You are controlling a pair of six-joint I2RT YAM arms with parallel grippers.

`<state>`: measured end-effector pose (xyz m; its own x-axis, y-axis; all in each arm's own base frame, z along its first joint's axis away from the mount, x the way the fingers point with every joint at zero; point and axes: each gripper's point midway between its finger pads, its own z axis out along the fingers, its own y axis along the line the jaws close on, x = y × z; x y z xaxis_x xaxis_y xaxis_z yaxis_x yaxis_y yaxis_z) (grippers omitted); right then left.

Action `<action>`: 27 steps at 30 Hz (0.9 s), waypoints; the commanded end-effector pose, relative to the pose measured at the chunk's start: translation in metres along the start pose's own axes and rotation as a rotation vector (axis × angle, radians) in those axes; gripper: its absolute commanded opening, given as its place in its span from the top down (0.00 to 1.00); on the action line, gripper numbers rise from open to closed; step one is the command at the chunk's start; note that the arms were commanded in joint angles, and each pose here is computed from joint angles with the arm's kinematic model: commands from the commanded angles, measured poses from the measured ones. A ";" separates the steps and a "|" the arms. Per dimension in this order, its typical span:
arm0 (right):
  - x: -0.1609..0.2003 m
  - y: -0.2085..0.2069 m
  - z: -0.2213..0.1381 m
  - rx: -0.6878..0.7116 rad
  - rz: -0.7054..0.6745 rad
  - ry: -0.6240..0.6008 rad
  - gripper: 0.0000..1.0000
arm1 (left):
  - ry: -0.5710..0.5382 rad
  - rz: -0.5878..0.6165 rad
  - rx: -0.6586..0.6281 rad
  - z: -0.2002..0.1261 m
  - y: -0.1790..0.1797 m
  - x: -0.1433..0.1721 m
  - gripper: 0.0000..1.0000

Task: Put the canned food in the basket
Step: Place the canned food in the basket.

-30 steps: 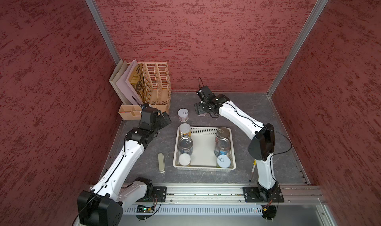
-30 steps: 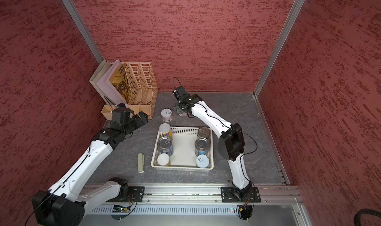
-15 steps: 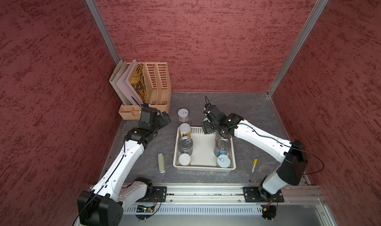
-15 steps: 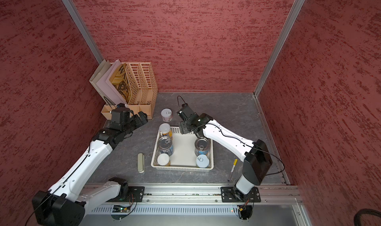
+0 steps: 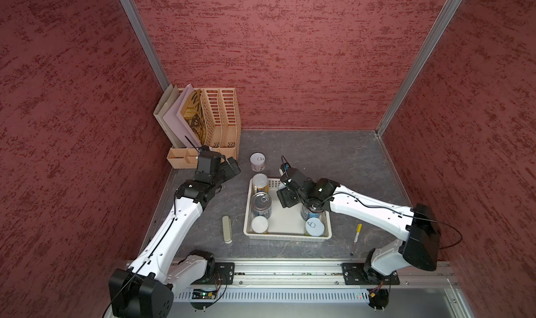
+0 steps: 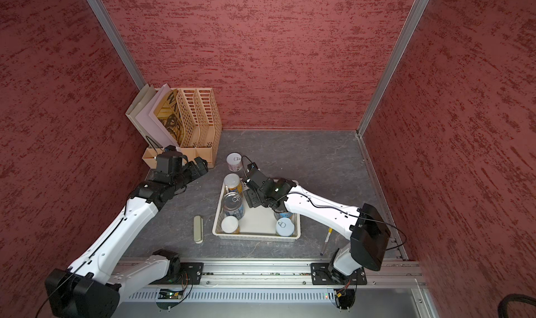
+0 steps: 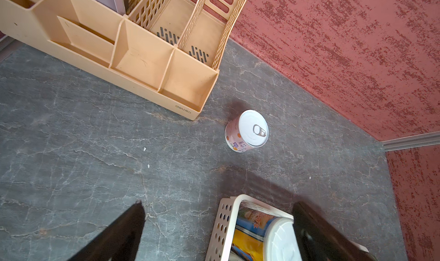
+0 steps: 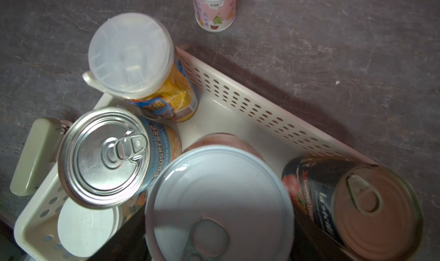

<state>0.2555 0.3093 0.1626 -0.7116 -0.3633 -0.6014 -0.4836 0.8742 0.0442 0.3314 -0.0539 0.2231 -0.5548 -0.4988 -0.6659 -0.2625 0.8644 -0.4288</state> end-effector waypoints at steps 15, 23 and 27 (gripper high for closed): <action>0.030 0.026 -0.001 0.024 -0.040 -0.034 0.52 | -0.032 -0.013 0.016 -0.004 -0.003 -0.013 0.00; 0.068 0.025 -0.005 0.000 0.026 0.062 0.53 | -0.019 -0.023 0.014 0.001 -0.001 -0.011 0.00; 0.088 0.029 -0.004 -0.010 0.050 0.111 0.53 | -0.021 -0.028 0.024 0.001 -0.002 -0.012 0.00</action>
<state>0.1845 0.2952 0.1011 -0.7715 -0.4129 -0.4840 -0.4778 0.8784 0.0122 0.3345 -0.0485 0.2199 -0.5534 -0.5105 -0.6581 -0.2788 0.8581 -0.4312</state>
